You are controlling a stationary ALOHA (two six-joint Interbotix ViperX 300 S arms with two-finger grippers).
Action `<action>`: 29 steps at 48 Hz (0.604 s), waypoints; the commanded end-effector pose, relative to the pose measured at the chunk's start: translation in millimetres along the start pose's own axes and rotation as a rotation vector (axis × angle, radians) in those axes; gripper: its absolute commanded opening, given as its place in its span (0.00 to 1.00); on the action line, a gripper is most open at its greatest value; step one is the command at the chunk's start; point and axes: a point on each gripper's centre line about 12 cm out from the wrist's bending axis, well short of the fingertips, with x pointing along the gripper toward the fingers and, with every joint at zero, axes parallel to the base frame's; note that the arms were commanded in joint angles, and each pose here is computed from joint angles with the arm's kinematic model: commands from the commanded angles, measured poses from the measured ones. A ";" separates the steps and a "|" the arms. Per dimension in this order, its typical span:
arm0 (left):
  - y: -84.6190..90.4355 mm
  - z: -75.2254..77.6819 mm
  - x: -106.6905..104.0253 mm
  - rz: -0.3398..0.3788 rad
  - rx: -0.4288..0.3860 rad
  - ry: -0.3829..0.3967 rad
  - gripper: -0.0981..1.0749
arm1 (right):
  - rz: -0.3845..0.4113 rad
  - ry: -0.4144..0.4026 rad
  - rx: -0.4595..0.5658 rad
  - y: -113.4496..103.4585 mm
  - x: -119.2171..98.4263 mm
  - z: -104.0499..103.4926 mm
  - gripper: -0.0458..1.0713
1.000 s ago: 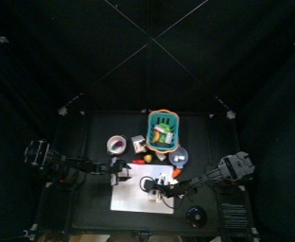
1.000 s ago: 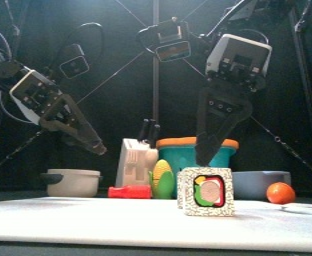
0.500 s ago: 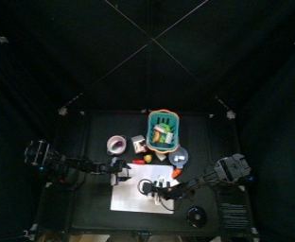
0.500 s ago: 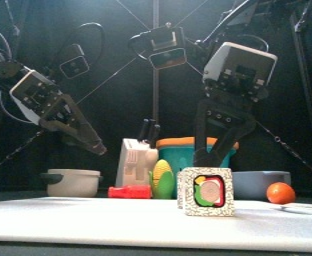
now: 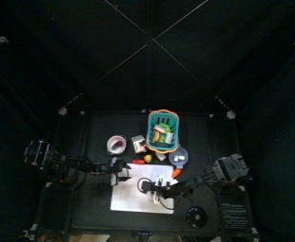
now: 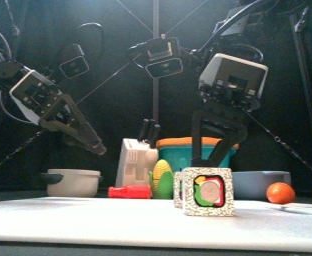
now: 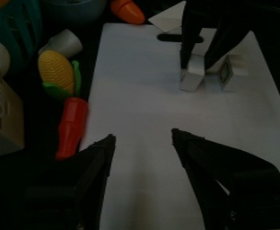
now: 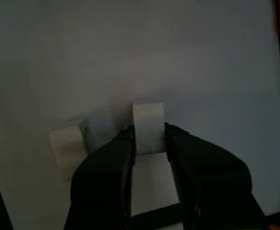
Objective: Grab piece of sushi
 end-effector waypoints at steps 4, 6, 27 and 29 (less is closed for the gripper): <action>-0.6 5.5 0.9 -0.001 0.001 -0.018 0.85 | 0.022 -0.078 0.034 -8.7 -37.1 18.1 0.48; -0.7 5.5 0.9 -0.002 0.003 -0.018 0.85 | 0.024 -0.083 0.036 -9.8 -40.2 18.1 0.48; -0.8 7.9 1.7 -0.002 0.001 -0.024 0.85 | 0.017 -0.095 0.045 -16.8 -46.1 20.2 0.48; -0.8 7.9 1.7 -0.002 0.001 -0.024 0.85 | 0.015 -0.099 0.045 -17.8 -48.1 20.5 0.48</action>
